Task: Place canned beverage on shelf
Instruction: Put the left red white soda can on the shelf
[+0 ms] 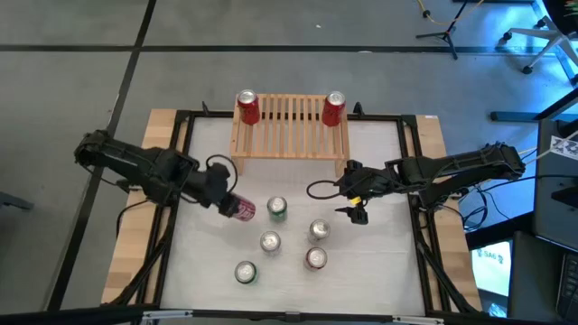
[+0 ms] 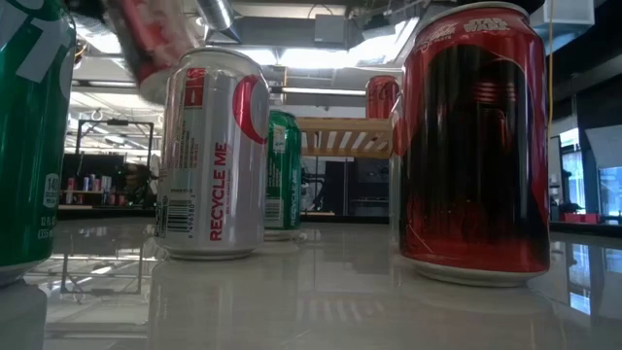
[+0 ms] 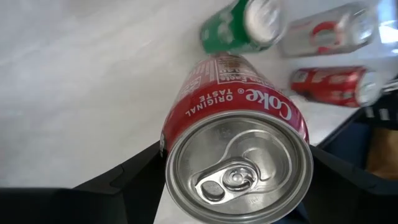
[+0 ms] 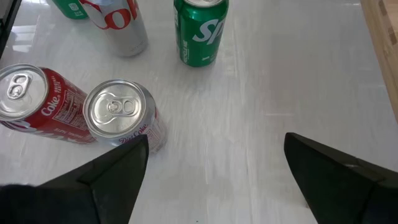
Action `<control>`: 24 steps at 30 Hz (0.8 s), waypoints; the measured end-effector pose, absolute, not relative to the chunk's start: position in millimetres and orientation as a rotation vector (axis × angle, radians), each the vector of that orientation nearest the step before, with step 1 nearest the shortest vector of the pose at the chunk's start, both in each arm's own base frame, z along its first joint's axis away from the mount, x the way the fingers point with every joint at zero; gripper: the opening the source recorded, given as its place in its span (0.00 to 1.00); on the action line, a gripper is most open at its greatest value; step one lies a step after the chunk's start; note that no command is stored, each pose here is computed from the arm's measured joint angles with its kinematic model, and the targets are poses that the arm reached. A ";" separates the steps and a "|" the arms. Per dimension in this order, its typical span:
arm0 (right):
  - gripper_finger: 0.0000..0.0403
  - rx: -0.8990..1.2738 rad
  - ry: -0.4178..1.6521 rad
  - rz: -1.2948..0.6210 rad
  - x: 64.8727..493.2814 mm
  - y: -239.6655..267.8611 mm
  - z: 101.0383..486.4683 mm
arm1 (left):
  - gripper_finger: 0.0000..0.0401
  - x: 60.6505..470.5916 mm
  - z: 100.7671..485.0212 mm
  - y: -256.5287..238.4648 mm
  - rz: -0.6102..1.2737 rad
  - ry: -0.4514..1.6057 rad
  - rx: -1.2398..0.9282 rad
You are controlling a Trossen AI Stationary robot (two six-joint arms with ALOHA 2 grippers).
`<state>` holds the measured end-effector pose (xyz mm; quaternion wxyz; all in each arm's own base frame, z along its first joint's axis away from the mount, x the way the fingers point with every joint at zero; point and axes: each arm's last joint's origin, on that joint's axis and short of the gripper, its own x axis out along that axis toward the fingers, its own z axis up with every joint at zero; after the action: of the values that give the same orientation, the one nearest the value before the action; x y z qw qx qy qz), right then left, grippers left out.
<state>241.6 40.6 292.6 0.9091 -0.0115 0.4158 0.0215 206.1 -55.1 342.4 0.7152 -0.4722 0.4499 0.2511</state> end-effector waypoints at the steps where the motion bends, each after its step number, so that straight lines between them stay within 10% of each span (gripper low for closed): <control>1: 0.92 -0.024 0.858 0.044 241.6 40.6 292.6 | 0.72 207.1 347.1 -51.7 0.546 0.981 -1.042; 24: 0.92 -0.023 0.856 0.044 241.7 40.6 292.7 | 0.72 206.7 453.2 46.6 0.588 0.684 -0.769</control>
<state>241.7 40.6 292.7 0.9094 -0.0114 0.4152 0.0214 206.7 46.6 453.2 0.8295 -0.3623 0.3225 0.2769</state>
